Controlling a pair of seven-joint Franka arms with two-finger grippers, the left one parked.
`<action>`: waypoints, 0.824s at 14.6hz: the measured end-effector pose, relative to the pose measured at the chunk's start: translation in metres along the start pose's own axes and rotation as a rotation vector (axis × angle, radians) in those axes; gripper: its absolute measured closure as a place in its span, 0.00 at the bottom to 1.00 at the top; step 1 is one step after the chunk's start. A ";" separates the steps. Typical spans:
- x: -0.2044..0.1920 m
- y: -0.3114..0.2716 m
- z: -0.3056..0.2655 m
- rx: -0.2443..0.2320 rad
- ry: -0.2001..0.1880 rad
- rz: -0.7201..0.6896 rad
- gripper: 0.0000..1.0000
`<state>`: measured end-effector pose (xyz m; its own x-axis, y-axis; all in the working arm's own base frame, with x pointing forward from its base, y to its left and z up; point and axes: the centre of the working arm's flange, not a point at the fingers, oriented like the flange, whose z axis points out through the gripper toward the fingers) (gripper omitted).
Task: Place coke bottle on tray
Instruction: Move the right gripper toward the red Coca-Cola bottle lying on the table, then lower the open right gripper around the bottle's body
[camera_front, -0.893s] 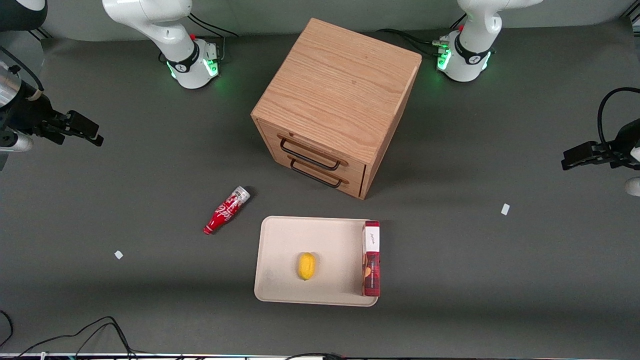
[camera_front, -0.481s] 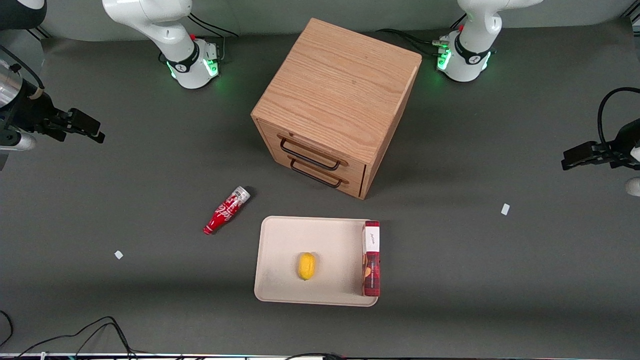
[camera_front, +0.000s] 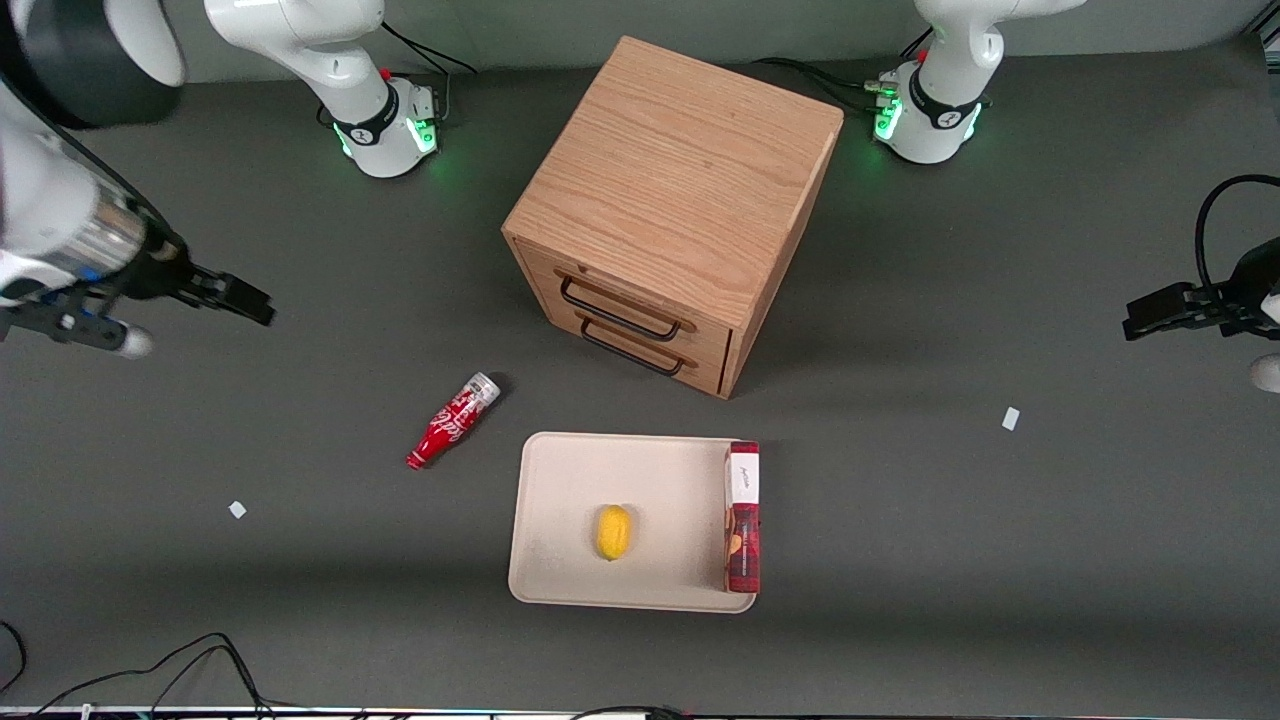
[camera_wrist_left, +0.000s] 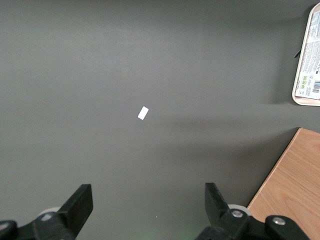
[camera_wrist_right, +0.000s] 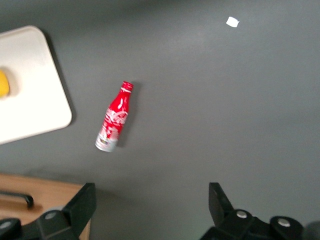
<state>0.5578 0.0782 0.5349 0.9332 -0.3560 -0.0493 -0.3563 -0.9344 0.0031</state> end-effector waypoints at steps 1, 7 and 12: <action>0.001 -0.017 0.018 0.001 0.000 0.037 0.00; 0.010 -0.062 0.121 0.001 -0.024 0.216 0.00; -0.004 -0.085 0.210 0.013 -0.021 0.296 0.00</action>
<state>0.5748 0.1618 0.3254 0.7877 -0.6122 -0.0687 -0.6132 -0.7899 0.0071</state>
